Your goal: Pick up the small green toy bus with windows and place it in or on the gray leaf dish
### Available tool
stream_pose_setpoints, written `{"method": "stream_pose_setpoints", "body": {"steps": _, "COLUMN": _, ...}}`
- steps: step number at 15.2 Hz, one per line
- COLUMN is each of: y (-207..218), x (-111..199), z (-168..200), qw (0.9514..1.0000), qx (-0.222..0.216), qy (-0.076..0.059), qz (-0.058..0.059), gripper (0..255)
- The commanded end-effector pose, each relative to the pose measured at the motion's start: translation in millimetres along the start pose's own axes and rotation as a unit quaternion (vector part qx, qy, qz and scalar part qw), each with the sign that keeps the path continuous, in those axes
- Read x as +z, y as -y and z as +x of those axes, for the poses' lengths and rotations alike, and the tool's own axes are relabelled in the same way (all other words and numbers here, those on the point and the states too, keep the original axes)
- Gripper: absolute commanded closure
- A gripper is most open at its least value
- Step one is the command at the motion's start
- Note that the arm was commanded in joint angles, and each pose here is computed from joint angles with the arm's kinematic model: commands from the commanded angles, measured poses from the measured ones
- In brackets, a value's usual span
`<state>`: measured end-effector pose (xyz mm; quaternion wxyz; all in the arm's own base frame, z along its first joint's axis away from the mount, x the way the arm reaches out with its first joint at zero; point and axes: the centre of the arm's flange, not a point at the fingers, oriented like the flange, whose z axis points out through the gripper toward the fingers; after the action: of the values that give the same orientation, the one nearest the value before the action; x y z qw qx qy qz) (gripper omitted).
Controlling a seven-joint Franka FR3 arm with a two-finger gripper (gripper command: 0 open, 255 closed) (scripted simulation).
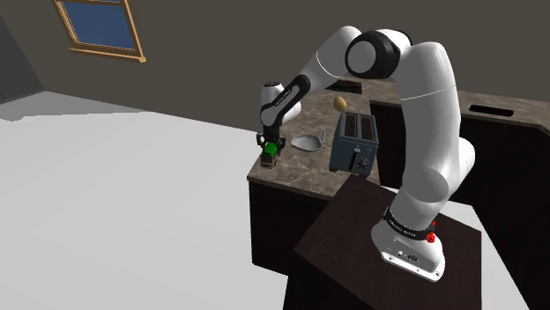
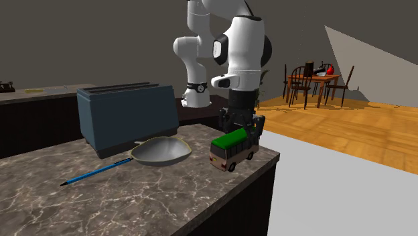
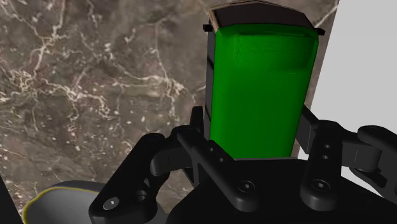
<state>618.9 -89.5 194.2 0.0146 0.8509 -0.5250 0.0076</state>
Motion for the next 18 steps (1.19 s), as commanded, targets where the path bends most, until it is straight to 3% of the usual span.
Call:
{"method": "stream_pose_setpoints", "body": {"steps": 1, "y": 0, "x": 0, "z": 0, "qw": 1.0000, "qx": 0.000, "qy": 0.000, "qz": 0.000, "gripper": 255}}
{"method": "stream_pose_setpoints", "body": {"steps": 7, "y": 0, "x": 0, "z": 0, "qw": 1.0000, "qx": 0.000, "qy": 0.000, "qz": 0.000, "gripper": 255}}
{"method": "stream_pose_setpoints", "body": {"steps": 18, "y": -1, "x": -58, "z": 2, "qw": 1.0000, "qx": 0.000, "qy": 0.000, "qz": 0.000, "gripper": 255}}
